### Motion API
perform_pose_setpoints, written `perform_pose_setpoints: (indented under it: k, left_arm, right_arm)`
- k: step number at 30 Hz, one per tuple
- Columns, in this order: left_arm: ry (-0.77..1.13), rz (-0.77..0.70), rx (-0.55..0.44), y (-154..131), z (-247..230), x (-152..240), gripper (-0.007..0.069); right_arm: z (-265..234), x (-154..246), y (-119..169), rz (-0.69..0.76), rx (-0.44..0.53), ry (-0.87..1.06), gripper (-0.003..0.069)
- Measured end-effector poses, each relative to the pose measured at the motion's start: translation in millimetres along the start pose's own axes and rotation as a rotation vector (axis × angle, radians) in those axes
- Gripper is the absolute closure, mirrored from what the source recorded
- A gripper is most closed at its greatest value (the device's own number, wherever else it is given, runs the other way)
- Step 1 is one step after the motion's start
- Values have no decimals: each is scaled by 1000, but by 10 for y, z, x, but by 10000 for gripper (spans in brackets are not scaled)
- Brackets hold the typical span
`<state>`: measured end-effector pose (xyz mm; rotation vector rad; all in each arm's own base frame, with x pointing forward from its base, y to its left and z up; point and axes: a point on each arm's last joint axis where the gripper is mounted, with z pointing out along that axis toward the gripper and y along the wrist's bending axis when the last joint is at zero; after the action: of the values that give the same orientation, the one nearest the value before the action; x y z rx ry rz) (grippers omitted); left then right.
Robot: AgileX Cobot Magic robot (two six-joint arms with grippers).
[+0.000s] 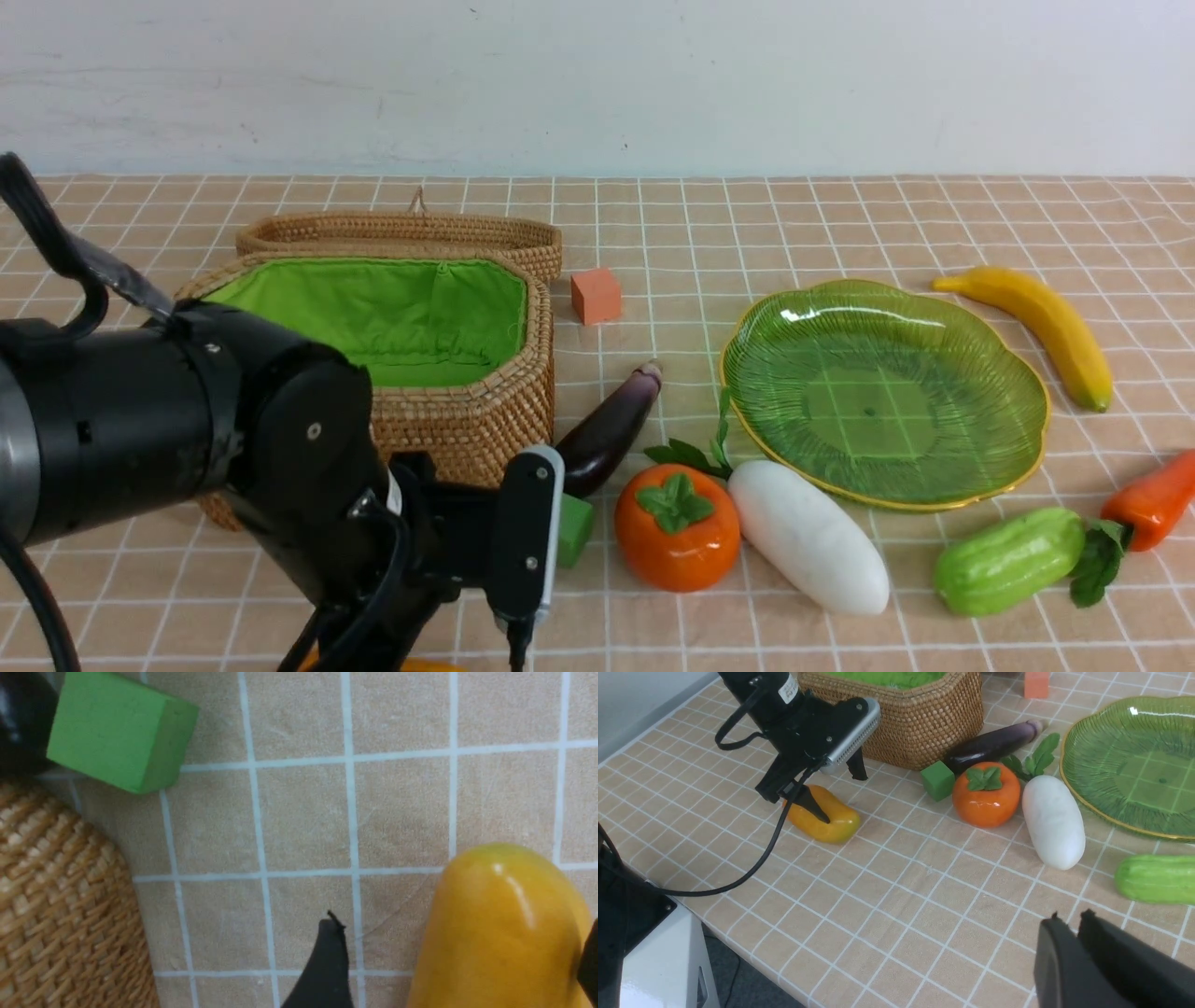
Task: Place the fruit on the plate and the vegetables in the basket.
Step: Grab the mango with your left arm and place it on the right plate
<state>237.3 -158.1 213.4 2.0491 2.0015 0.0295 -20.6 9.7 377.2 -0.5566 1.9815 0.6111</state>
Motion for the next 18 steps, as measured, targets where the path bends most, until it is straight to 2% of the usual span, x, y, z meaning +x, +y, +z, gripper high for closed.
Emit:
perform_pose_setpoints:
  k: [5, 13, 16, 18]
  left_arm:
    - [26, -117, 22, -22, 30, 25, -10]
    - [152, -106, 84, -128, 365, 180, 8]
    - [180, -117, 84, -118, 448, 201, 40]
    - [189, -135, 68, -103, 461, 208, 92]
  right_arm:
    - [0, 0, 0, -2, 0, 0, 590]
    - [0, 0, 0, -2, 0, 0, 589]
    - [0, 0, 0, -2, 0, 0, 587]
    - [0, 0, -2, -4, 2, 0, 587]
